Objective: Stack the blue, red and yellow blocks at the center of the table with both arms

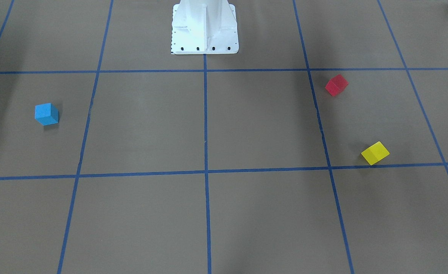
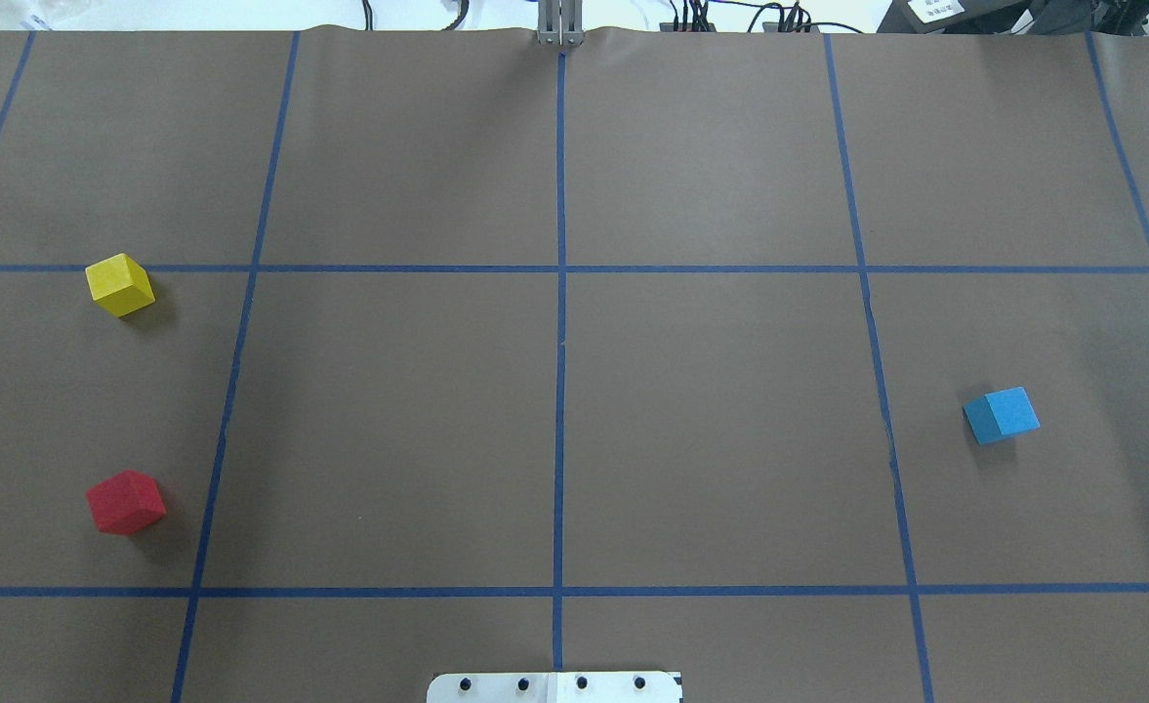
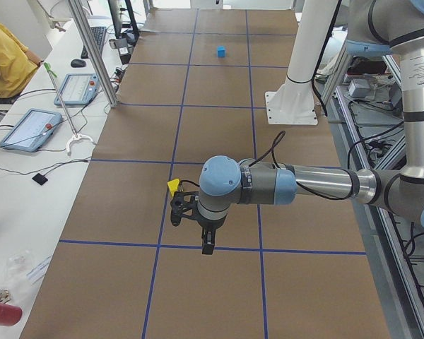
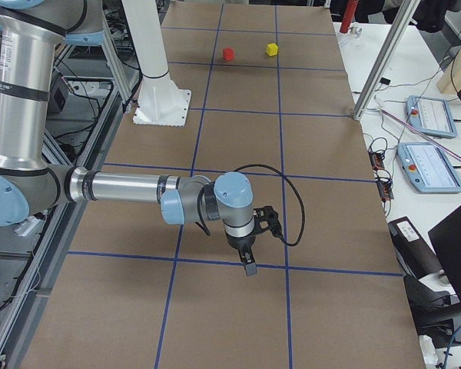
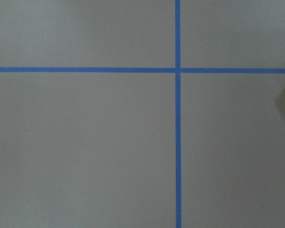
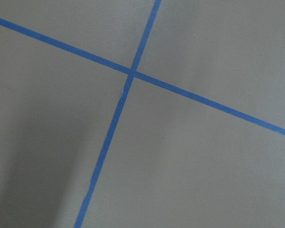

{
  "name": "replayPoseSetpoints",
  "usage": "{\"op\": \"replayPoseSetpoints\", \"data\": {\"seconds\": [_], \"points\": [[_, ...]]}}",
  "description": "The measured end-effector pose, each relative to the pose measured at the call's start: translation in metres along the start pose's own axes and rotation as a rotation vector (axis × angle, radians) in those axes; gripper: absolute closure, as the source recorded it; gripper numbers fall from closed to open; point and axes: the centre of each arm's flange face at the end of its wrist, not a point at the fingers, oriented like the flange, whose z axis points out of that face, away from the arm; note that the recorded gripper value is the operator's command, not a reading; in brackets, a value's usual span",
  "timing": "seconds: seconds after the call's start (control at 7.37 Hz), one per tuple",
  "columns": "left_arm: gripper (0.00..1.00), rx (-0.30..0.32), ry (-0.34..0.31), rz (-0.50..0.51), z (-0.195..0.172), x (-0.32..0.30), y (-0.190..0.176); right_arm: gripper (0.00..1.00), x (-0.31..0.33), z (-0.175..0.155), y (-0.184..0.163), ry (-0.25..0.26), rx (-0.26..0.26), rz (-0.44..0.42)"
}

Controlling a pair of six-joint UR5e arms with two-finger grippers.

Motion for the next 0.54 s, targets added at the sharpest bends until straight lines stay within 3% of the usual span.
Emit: {"op": "replayPoseSetpoints", "data": {"seconds": [0.27, 0.54], "points": [[0.00, 0.011, -0.001, 0.009, -0.005, 0.005, -0.001, 0.00, -0.006, -0.006, -0.007, -0.068, 0.015, 0.133], [0.00, 0.033, -0.004, 0.030, -0.013, 0.013, -0.010, 0.00, -0.011, -0.013, -0.011, -0.087, 0.031, 0.170]]}}
